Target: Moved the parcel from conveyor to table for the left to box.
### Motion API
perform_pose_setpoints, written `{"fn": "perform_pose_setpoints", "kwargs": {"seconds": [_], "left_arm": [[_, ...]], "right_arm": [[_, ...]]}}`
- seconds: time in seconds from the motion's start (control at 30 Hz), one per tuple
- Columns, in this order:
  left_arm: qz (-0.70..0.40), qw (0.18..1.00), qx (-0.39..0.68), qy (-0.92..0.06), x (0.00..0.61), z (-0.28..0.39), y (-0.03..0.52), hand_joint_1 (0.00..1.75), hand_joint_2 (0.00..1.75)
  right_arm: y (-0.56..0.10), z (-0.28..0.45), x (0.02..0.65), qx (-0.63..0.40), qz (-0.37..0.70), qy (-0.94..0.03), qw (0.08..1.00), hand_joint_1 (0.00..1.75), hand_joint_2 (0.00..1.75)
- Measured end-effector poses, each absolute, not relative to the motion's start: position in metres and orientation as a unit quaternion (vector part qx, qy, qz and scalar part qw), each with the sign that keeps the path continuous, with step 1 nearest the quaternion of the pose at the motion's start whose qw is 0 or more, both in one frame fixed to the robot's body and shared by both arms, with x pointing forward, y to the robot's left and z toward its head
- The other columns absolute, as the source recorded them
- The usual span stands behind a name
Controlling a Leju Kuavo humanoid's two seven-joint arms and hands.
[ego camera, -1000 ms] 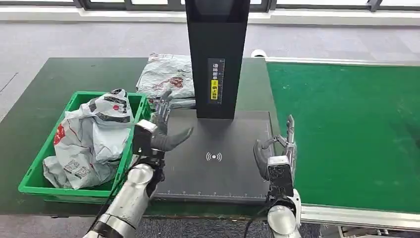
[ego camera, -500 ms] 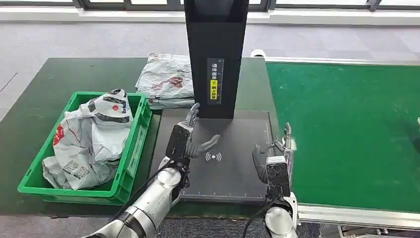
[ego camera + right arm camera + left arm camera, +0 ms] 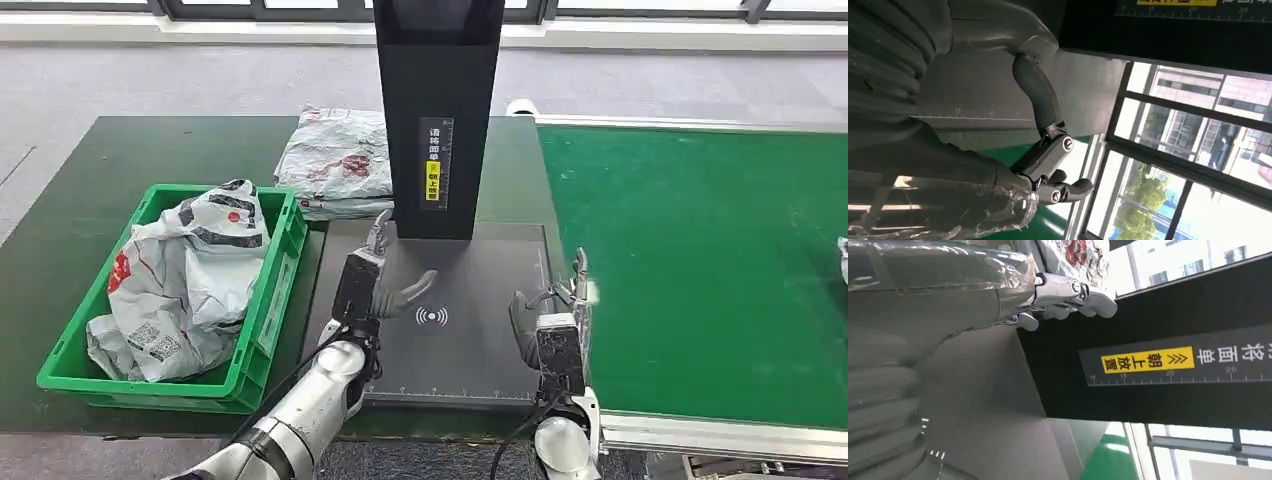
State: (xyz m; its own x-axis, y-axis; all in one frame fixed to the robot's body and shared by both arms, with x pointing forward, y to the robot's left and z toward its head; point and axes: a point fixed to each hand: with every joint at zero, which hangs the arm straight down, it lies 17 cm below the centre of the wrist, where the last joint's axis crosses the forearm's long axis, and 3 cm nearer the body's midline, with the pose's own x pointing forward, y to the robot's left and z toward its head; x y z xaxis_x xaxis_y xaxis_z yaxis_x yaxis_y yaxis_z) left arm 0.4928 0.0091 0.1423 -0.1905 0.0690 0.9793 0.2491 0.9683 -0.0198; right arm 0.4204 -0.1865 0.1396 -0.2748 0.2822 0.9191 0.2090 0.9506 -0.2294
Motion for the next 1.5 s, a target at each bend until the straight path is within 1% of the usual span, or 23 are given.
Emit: {"fn": "perform_pose_setpoints", "kwargs": {"seconds": [1.5], "left_arm": [[-0.061, 0.620, -0.080, -0.778, 0.4966, 0.1476, 0.0178, 0.00, 1.75]], "right_arm": [[-0.1879, 0.1408, 0.4212, -0.166, 0.036, -0.798, 0.578, 0.00, 1.75]]}}
